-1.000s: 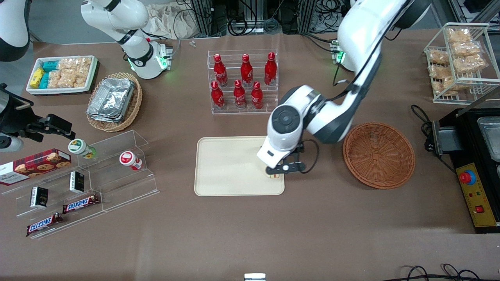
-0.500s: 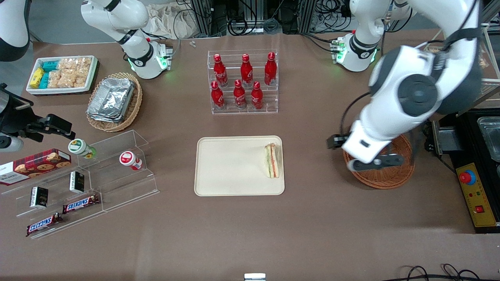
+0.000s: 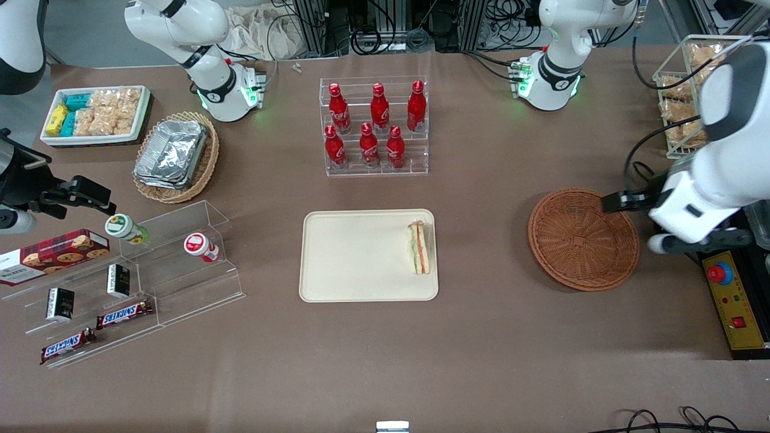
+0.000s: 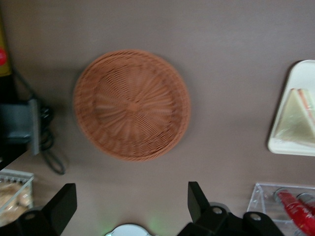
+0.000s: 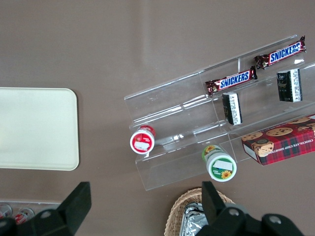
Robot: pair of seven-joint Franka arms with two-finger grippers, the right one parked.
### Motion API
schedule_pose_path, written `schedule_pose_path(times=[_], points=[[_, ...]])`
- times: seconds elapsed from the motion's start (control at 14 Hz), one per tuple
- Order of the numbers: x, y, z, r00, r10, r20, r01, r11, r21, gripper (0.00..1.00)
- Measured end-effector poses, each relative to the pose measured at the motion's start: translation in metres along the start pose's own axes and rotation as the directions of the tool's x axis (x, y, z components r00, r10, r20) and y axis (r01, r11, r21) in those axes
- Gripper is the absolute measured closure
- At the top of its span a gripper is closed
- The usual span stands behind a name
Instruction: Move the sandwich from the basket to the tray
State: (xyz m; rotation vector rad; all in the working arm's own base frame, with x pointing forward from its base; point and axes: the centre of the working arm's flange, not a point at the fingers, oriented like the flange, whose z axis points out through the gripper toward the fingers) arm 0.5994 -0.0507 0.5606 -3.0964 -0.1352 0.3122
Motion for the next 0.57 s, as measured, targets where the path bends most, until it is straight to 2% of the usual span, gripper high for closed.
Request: schedule_pose_path(times=[0.29,0.57], points=[[-0.028,-0.048,-0.037,0.998,0.034,-0.044,-0.035,0.999,-0.026,0.0],[-0.058,-0.069,-0.058,0.998,0.027,-0.051,-0.029,0.999,-0.031,0.0]])
